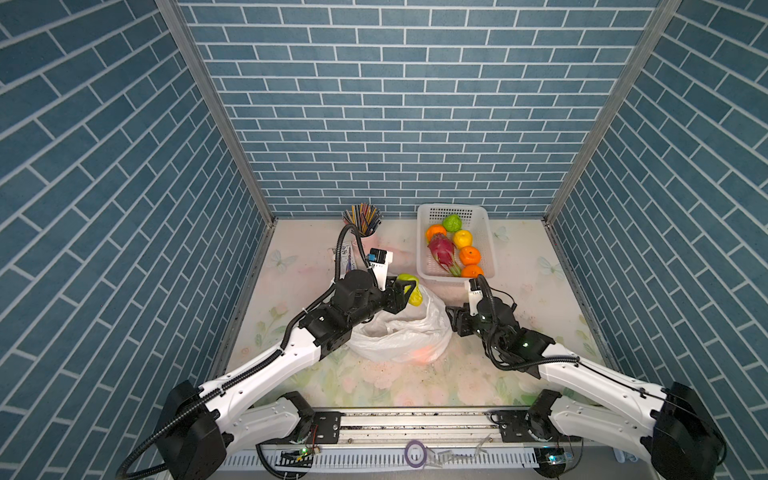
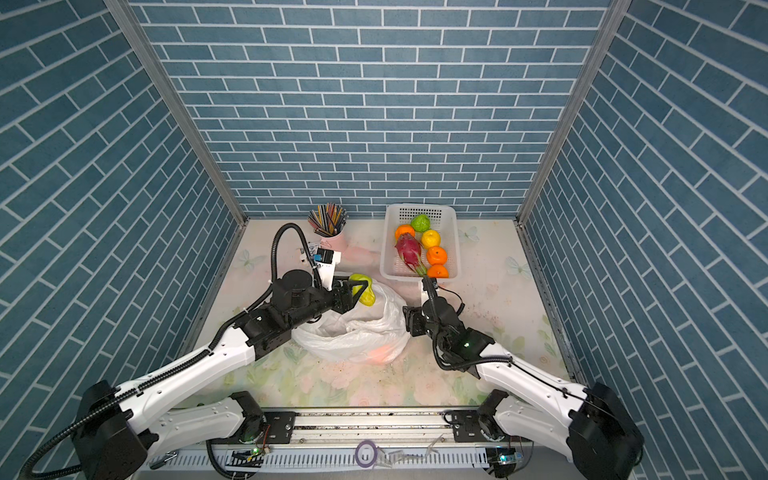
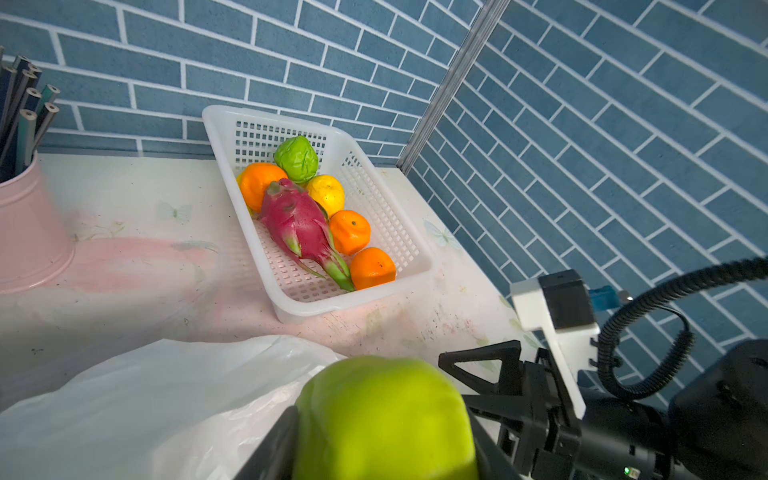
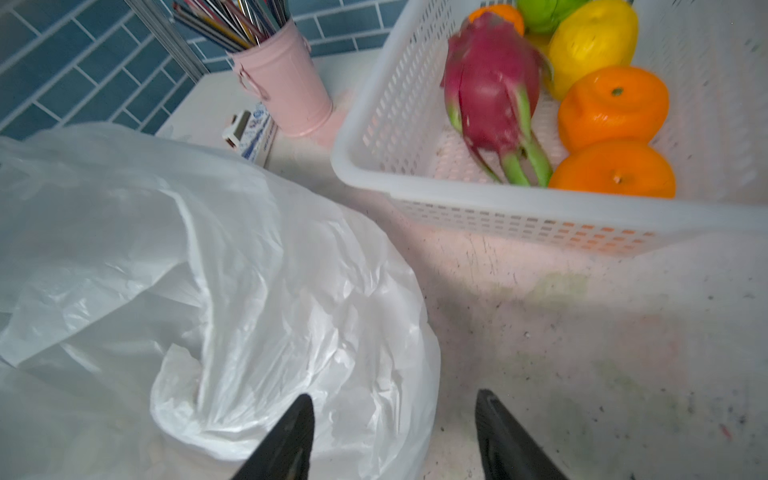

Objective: Untie the knot of the plastic bag and take out the fruit
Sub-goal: 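Pass the green fruit from the left gripper to the right gripper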

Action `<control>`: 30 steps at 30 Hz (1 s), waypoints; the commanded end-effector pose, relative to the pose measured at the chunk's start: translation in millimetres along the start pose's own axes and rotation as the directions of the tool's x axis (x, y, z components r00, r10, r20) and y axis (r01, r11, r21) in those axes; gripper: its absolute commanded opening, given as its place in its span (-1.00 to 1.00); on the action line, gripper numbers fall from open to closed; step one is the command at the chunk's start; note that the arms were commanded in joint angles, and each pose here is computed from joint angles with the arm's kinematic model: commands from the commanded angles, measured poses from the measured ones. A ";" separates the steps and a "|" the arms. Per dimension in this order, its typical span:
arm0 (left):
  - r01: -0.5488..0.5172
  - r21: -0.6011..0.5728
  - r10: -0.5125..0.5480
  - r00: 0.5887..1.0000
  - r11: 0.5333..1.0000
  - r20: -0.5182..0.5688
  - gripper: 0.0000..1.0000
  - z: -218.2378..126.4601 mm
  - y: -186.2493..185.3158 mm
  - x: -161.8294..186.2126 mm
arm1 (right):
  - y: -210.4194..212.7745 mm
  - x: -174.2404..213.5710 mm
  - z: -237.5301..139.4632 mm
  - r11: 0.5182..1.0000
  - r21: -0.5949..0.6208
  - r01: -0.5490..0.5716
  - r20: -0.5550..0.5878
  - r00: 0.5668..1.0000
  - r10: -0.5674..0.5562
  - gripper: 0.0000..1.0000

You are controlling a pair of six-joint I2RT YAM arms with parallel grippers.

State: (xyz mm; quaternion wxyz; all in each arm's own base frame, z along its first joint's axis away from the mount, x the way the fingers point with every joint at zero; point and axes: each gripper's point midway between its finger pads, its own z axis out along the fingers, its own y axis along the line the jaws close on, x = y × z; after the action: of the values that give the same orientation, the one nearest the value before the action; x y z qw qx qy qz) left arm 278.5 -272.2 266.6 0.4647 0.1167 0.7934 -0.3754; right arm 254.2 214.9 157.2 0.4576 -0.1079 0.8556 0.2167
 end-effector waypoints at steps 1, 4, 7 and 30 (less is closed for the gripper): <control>0.092 0.035 -0.094 0.995 0.995 0.040 -0.09 -7.4 -11.2 -24.2 | 3.0 -42.7 -17.9 0.998 0.012 0.067 0.155 0.985 -0.069 0.27; 0.177 0.045 -0.179 0.983 0.983 0.041 -0.09 -8.7 -10.5 -30.6 | 22.3 -72.4 -35.3 0.987 -0.064 0.145 0.287 0.950 -0.121 0.33; 0.241 0.050 -0.243 0.969 0.969 0.041 -0.09 -8.7 -8.3 -35.3 | 50.2 -94.1 -56.9 0.945 -0.164 0.284 0.438 0.879 -0.188 0.38; 0.559 0.054 -0.561 0.827 0.827 0.027 -0.12 -9.1 -1.2 -37.5 | 145.9 -105.5 -48.3 0.638 -0.350 0.686 0.673 0.658 -0.338 0.94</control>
State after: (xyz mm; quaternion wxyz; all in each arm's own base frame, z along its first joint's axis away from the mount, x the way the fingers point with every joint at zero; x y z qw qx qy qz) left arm 290.3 -261.6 290.1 0.3521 -0.1039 0.7825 -0.5029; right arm 222.1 310.8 285.3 0.6454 -0.4048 0.5484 0.3448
